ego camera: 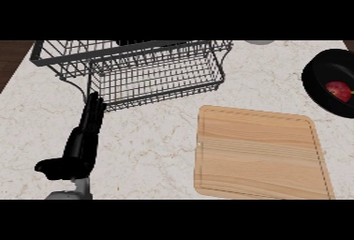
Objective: Pick the pear from the cutting board and place it in the pot
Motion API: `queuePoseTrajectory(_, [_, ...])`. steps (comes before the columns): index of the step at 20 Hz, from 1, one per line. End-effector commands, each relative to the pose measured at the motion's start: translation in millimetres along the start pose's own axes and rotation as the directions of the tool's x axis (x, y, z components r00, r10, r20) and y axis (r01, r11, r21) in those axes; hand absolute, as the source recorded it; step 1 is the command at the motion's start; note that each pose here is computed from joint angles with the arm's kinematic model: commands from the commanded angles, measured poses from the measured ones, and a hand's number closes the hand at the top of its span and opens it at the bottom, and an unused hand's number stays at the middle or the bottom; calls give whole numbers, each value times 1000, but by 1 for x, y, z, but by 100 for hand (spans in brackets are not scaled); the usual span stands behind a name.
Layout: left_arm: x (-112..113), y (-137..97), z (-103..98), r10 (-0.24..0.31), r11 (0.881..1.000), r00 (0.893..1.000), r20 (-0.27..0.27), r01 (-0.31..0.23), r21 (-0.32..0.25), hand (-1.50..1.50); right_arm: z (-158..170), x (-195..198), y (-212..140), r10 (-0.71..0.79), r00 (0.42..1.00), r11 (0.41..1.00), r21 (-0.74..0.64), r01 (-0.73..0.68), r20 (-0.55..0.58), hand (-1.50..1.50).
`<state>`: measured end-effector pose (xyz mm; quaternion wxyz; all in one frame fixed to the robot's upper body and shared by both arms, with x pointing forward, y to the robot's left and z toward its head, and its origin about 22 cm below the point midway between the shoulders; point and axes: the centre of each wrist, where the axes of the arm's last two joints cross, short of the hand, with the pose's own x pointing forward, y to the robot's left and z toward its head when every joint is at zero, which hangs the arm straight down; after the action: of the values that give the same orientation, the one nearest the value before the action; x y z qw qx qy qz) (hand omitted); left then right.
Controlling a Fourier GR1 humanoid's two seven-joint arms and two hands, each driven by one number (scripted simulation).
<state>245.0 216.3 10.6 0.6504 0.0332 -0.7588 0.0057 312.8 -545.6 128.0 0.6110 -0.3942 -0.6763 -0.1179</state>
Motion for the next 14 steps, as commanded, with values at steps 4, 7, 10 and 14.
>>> queuePoseTrajectory(4, [-2,-3,-1,-9,1000,1000,-3,9,-4,0,2,-2,-53,-12,1000,999,-30,12,25,-150])
queuePoseTrajectory(7, [-5,-2,-6,-2,1000,1000,4,2,-7,0,13,-21,-51,-25,999,999,-31,27,40,-150])
queuePoseTrajectory(10, [-6,-1,5,9,1000,1000,-6,-9,-3,0,21,-33,-61,-21,1000,998,-67,23,22,-150])
queuePoseTrajectory(14, [-10,2,3,0,1000,1000,-9,0,-1,0,17,-23,-81,-76,997,986,-146,80,31,-150])
